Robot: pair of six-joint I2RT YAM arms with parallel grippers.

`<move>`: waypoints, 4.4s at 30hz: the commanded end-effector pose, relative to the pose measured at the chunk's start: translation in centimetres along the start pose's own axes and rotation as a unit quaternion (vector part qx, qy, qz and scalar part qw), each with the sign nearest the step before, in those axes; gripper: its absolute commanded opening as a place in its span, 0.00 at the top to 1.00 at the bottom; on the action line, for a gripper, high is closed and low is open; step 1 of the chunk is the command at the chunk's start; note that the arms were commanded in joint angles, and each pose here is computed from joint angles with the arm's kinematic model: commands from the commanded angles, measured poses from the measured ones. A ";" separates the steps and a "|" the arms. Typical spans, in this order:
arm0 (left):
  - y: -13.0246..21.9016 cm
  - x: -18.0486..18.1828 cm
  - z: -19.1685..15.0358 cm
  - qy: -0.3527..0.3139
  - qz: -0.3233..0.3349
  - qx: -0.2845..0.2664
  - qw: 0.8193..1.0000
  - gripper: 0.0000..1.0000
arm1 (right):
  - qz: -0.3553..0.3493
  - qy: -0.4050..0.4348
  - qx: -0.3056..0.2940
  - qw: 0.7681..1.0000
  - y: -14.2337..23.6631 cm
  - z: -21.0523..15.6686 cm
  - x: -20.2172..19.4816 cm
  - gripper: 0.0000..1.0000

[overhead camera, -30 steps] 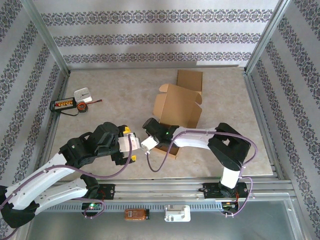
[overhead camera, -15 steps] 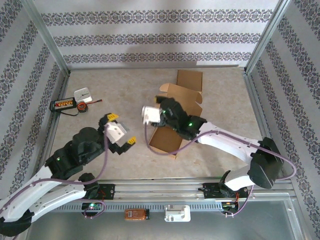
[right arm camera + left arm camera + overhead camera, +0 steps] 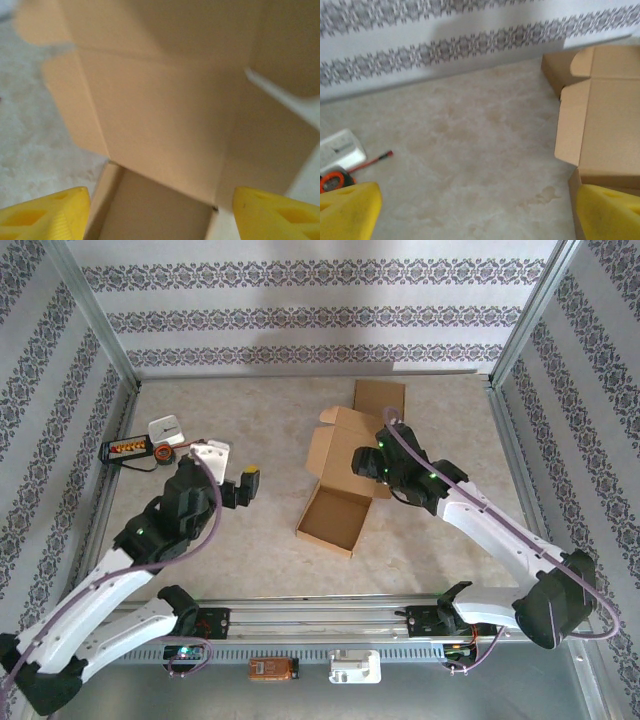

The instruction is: Fold the paper box

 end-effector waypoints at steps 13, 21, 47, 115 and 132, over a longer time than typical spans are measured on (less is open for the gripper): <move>-0.3 -6.6 -3.1 0.016 -0.252 0.093 0.963 0.01 | -0.074 -0.112 0.160 0.978 -4.9 -10.6 -1.5 0.40; 0.0 -5.9 -3.7 0.013 -0.234 0.091 0.968 0.01 | -0.128 -0.088 0.161 0.975 -7.6 -12.7 -1.7 0.54; 5.2 -12.4 -6.1 -0.081 -0.488 0.114 0.861 0.00 | -0.140 -0.046 0.136 0.980 -8.6 -12.2 -2.0 0.64; -14.1 3.7 2.2 0.162 -0.147 0.214 0.952 0.01 | 0.231 0.136 0.018 0.963 -14.4 14.8 9.2 0.02; -25.8 7.0 3.7 0.109 -0.156 0.228 0.955 0.00 | 0.278 0.167 0.053 0.944 -20.8 17.4 11.0 0.28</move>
Point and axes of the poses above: each hand's point on the last joint's axis, 136 mm out from that joint toward the fingers, its own y axis back along the fingers, its own x axis along the line the jaws close on, z = x × y, the point moved 2 cm from there along y, back along the fingers, and after that the axes turned 2 degrees about y, right-handed, at the moved point
